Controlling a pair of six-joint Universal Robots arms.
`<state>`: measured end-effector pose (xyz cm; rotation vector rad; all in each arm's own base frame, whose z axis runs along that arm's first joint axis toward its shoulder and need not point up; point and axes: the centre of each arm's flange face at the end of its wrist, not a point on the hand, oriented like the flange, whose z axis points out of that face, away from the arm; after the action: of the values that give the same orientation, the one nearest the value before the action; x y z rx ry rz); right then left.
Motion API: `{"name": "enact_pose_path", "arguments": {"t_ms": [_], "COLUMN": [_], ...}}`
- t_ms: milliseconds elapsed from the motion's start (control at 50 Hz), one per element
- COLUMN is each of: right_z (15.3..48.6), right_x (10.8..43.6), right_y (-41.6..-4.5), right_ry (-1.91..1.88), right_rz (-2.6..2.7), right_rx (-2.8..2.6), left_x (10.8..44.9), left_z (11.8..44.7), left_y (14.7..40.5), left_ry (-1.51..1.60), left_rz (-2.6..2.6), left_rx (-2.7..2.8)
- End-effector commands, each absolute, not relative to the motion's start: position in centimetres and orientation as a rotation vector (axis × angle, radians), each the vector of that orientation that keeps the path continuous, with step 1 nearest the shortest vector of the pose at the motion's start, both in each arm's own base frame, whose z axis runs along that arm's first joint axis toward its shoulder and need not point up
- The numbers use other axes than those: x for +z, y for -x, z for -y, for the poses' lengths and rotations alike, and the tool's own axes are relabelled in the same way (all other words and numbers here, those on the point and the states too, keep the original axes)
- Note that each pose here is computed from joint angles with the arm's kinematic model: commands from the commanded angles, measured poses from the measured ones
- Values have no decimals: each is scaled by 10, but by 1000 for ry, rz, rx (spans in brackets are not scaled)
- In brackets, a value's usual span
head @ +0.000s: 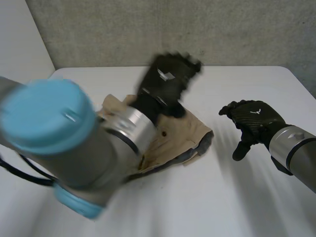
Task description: Fold the shorts.
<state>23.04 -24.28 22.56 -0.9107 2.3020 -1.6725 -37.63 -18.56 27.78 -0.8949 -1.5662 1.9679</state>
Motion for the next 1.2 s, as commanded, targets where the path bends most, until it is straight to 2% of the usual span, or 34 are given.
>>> {"name": "enact_pose_path", "arguments": {"t_ms": [20,100,240,280,360,520,600,660,680,700,760,880,920,1000,1080,1100,1200], "right_z": [230,220,223,224,251,290,307,345,369,369,404,428,426,400,367,349,301], "right_x": [229,225,193,189,162,137,140,164,178,178,207,216,213,212,224,228,230], "right_y": [-243,-256,-287,-290,-302,-312,-317,-316,-304,-304,-286,-273,-271,-267,-262,-264,-272], "right_ry": [956,1020,1151,1165,1208,1292,1370,1326,1262,1262,1138,1086,1096,1115,1043,1008,930], "right_rz": [-2249,-2205,-2124,-2113,-2107,-2137,-2099,-2032,-2034,-2034,-2009,-2017,-2041,-2139,-2179,-2183,-2192], "right_rx": [-1663,-1645,-1646,-1658,-1762,-1930,-2024,-2232,-2341,-2342,-2528,-2599,-2569,-2422,-2311,-2257,-2077], "left_x": [284,262,224,222,218,220,221,226,226,227,229,229,229,228,227,228,220], "left_z": [244,258,256,256,256,249,246,244,244,242,238,233,233,235,236,236,239], "left_y": [307,279,250,247,232,227,227,226,226,225,224,226,227,227,228,229,233], "left_ry": [767,743,722,717,677,669,670,666,666,665,667,678,680,680,682,683,696], "left_rz": [1812,2006,2225,2239,2288,2293,2290,2277,2277,2276,2266,2261,2256,2254,2255,2252,2254], "left_rx": [2056,1987,1840,1835,1832,1837,1839,1857,1857,1859,1866,1858,1860,1862,1860,1861,1843]}}
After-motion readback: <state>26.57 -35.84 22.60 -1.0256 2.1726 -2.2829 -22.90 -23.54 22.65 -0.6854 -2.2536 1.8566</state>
